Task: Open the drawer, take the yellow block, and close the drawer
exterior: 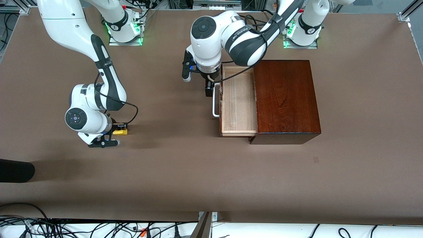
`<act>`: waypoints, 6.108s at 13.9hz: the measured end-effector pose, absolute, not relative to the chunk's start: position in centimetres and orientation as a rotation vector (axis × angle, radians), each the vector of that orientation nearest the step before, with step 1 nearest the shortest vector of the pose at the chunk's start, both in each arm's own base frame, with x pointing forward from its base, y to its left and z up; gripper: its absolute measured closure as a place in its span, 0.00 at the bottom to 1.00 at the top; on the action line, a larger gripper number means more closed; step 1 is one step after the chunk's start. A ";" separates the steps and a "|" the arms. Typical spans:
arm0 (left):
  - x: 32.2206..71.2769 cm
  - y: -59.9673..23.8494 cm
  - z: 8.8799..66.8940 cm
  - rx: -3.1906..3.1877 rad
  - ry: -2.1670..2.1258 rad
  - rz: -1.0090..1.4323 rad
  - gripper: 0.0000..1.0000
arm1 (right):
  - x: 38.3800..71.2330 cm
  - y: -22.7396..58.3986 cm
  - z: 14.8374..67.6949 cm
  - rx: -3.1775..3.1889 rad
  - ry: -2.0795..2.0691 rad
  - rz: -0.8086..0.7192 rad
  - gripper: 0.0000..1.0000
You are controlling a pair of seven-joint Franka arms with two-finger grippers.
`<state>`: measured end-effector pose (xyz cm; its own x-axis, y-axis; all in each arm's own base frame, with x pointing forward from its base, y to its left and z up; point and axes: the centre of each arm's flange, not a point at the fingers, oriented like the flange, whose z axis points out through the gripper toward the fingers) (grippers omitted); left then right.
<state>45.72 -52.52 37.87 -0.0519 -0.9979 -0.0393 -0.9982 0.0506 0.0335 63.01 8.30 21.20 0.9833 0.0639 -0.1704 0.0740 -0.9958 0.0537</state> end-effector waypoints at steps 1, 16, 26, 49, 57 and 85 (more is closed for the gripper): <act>45.9 -52.7 37.2 -2.148 2.276 0.067 0.00 | 63.1 8.3 21.3 3.069 0.106 -0.256 0.39; 46.9 -51.9 32.4 -2.063 2.229 0.170 0.00 | 65.9 7.1 45.9 3.152 0.079 0.048 0.00; 47.1 -50.5 32.4 -2.030 2.150 0.295 0.00 | 57.0 4.9 61.6 3.231 0.111 0.072 0.00; 52.2 -40.9 31.7 -2.120 1.942 0.588 0.00 | 54.7 3.6 63.0 3.055 0.174 0.098 0.00; 50.4 -46.0 36.7 -2.452 1.493 0.295 0.00 | 54.8 4.1 62.7 3.115 0.171 0.089 0.00; 57.3 -5.8 62.4 -3.139 0.041 0.100 0.00 | 55.8 4.0 61.6 3.148 0.153 0.091 0.00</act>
<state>57.34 -5.78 62.39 0.9976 -0.0261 -0.0636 -0.0262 -0.9997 0.0004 55.81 4.00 61.58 0.9936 0.0968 0.0584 0.0974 -0.9952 -0.0086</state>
